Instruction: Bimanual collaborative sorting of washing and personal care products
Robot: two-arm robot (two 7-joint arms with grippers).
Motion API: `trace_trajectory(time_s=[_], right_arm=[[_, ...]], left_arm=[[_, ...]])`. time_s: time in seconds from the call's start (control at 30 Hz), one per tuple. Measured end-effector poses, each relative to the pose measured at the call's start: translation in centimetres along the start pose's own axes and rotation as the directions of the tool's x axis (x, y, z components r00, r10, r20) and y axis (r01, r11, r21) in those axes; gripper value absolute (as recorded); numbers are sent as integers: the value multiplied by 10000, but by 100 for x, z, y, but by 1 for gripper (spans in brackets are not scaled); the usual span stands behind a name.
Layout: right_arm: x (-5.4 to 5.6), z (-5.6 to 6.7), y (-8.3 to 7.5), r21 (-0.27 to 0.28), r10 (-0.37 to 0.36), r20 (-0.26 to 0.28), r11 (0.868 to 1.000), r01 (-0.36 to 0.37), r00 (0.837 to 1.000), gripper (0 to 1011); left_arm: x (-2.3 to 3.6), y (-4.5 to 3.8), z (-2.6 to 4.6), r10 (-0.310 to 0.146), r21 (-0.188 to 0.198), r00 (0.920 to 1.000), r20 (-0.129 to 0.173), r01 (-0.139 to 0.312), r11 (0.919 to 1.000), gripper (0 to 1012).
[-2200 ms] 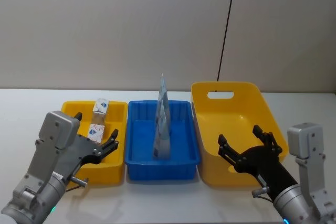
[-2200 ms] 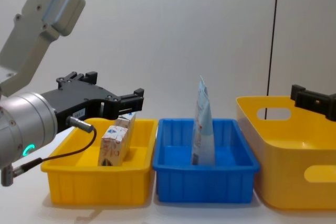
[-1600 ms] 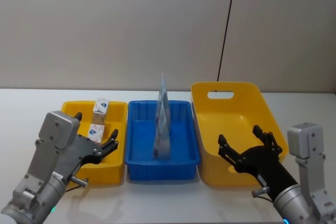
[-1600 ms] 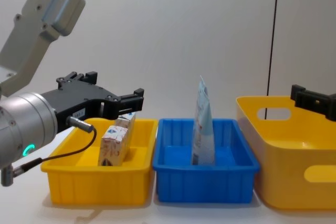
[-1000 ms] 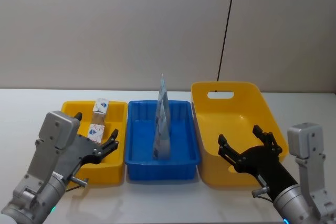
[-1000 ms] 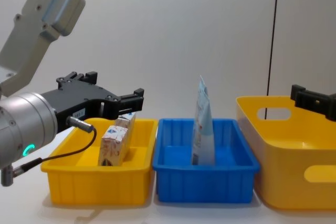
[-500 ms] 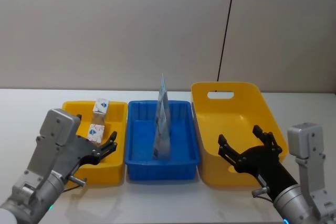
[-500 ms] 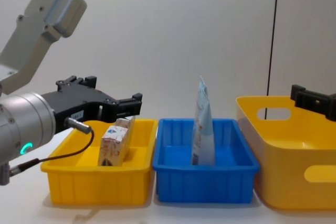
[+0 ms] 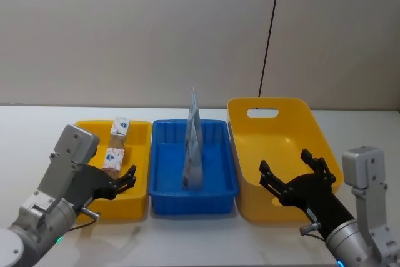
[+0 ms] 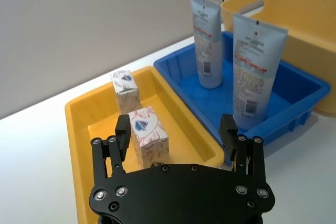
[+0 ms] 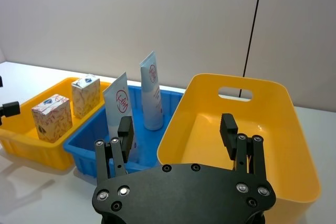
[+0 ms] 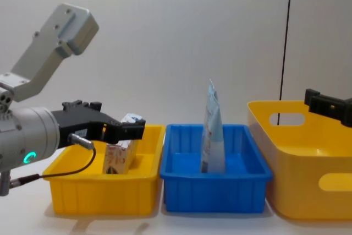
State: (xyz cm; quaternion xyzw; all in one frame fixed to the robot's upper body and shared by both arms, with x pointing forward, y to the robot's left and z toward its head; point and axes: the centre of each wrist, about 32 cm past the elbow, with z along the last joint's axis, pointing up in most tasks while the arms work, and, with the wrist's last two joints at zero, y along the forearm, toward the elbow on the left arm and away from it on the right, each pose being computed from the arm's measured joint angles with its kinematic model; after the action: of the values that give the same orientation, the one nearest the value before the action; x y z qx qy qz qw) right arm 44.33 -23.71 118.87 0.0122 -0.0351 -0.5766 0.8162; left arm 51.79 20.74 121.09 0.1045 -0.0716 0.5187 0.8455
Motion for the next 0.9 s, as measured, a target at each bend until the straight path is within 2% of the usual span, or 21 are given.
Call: trace_trajectory(time_s=[0.2,0.37,0.67,0.9], right_arm=[[0,0,0,0,0,0,10000,0,10000,1000],[0,0,0,0,0,0,10000,0,10000,1000],[0,0,0,-1,0,0,10000,0,10000,1000],[0,0,0,0,0,0,10000,0,10000,1000]], left_arm=[[20,-65,-25,86,495,9999,-102,-81,9987,1002],[27,-94,-51,337,876,9994,-110,-326,9956,1002],[33,-105,-97,787,1398,9969,-51,-772,9872,1002],[23,-122,-110,892,1662,9960,-28,-875,9822,1002]])
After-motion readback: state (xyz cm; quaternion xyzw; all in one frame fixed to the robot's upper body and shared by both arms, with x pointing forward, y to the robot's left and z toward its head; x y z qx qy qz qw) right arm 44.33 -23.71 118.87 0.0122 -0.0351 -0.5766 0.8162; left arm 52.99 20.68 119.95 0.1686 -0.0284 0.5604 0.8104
